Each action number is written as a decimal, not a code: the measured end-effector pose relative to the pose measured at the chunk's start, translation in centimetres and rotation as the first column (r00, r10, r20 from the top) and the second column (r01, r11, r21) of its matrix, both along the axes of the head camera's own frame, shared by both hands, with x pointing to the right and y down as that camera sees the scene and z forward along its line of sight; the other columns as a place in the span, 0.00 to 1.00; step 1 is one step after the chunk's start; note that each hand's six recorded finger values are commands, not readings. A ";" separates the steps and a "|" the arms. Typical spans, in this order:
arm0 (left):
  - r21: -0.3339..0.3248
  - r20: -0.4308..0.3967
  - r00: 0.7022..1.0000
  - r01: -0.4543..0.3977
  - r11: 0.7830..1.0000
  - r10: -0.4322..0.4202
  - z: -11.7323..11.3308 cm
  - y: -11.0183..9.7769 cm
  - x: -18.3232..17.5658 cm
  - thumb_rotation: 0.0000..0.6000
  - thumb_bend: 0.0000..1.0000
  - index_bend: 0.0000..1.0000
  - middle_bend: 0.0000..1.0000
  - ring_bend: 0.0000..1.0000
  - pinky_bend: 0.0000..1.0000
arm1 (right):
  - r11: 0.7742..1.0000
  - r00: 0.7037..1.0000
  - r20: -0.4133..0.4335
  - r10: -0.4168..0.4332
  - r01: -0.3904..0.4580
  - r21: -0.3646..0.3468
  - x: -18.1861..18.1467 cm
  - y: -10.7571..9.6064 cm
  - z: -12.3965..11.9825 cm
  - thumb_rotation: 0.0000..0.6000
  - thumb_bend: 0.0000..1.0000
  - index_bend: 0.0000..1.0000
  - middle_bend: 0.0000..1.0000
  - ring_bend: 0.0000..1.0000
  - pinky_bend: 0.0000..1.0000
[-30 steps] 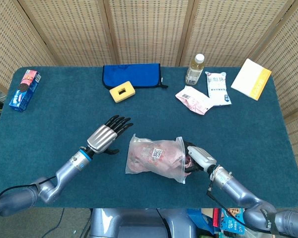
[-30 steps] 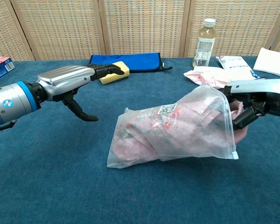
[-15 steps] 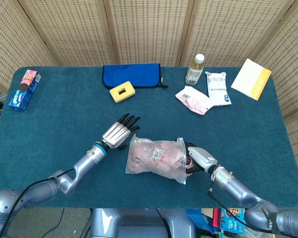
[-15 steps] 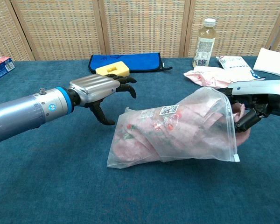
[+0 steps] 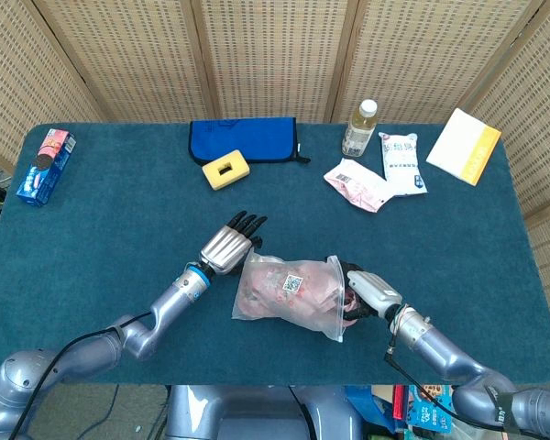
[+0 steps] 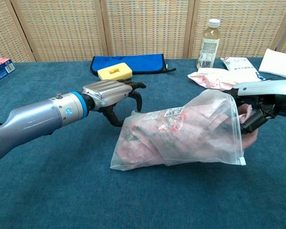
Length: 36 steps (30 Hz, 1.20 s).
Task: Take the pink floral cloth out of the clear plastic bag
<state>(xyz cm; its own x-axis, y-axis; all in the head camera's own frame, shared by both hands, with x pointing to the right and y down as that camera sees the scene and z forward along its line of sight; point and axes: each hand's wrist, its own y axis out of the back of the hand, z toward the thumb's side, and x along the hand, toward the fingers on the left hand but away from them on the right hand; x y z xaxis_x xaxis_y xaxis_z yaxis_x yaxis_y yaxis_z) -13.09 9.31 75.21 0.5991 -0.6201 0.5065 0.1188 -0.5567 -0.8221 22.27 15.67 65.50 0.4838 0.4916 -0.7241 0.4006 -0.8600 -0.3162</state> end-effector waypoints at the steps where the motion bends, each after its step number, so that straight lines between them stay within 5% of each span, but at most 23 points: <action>1: 0.002 0.003 1.000 -0.001 1.000 0.001 0.0 0.0 0.1 1.00 0.38 0.42 0.00 0.00 0.00 | 1.000 1.000 0.000 0.000 0.000 0.000 0.0 0.0 0.0 1.00 0.61 0.71 0.00 0.00 0.00; 21: 0.015 0.022 0.999 0.034 0.999 -0.035 0.3 -0.5 -0.6 1.00 0.42 0.61 0.00 0.00 0.00 | 1.000 1.000 0.006 0.006 -0.006 0.003 0.1 -0.1 -0.3 1.00 0.61 0.71 0.00 0.00 0.00; 36: 0.016 0.006 0.998 0.057 0.998 -0.057 0.3 -0.7 -1.4 1.00 0.51 0.64 0.00 0.00 0.00 | 1.000 1.000 -0.002 0.013 -0.013 0.013 0.5 -0.3 -0.3 1.00 0.61 0.71 0.00 0.00 0.00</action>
